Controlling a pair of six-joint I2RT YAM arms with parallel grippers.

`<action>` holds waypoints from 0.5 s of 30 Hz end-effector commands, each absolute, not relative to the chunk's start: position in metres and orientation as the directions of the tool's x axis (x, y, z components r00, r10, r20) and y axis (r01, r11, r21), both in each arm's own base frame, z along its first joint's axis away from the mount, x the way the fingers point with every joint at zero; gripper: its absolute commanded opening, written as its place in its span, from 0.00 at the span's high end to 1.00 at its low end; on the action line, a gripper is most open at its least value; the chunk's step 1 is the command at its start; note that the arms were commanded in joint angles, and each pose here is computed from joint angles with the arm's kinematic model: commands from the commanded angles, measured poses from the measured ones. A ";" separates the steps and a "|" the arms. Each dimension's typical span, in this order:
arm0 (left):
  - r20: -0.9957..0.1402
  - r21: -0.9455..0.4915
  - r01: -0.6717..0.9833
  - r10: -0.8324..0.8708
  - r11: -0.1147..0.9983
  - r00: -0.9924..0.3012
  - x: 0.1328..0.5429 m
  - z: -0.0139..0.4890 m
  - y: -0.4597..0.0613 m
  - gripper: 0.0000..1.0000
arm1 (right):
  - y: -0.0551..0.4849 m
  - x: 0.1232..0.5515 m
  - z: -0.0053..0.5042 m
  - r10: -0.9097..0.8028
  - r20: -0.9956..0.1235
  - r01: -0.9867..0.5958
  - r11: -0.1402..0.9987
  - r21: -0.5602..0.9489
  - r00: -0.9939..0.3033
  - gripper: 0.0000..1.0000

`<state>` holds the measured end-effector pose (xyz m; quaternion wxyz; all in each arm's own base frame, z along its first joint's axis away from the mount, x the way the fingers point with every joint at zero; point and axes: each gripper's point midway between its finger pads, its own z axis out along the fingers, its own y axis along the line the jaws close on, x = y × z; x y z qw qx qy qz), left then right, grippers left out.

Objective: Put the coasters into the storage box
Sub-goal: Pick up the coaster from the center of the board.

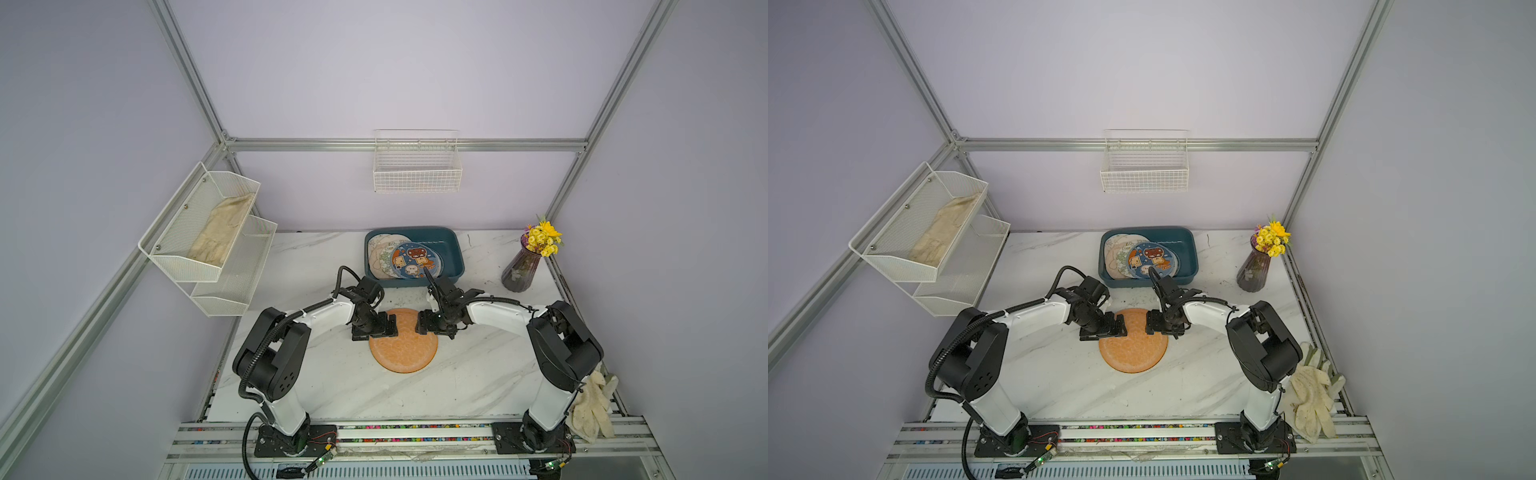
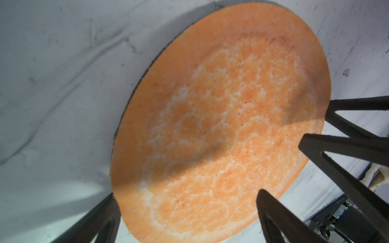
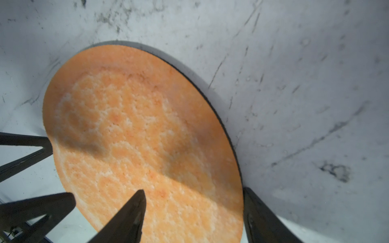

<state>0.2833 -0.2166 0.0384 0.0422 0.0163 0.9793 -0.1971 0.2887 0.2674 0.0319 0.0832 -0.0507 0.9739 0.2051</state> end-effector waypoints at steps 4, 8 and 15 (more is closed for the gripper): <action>0.024 -0.374 0.040 0.053 0.926 -0.998 0.262 0.011 -0.222 0.03 | 0.267 0.234 -0.028 -0.144 0.048 -0.117 0.924 0.364 -0.988 0.27; 0.023 -0.373 0.039 0.052 0.927 -0.998 0.263 0.010 -0.222 0.04 | 0.267 0.232 -0.031 -0.148 0.056 -0.118 0.924 0.363 -0.987 0.27; 0.017 -0.372 0.037 0.047 0.928 -0.999 0.264 0.012 -0.221 0.14 | 0.266 0.230 -0.032 -0.157 0.060 -0.125 0.925 0.357 -0.986 0.27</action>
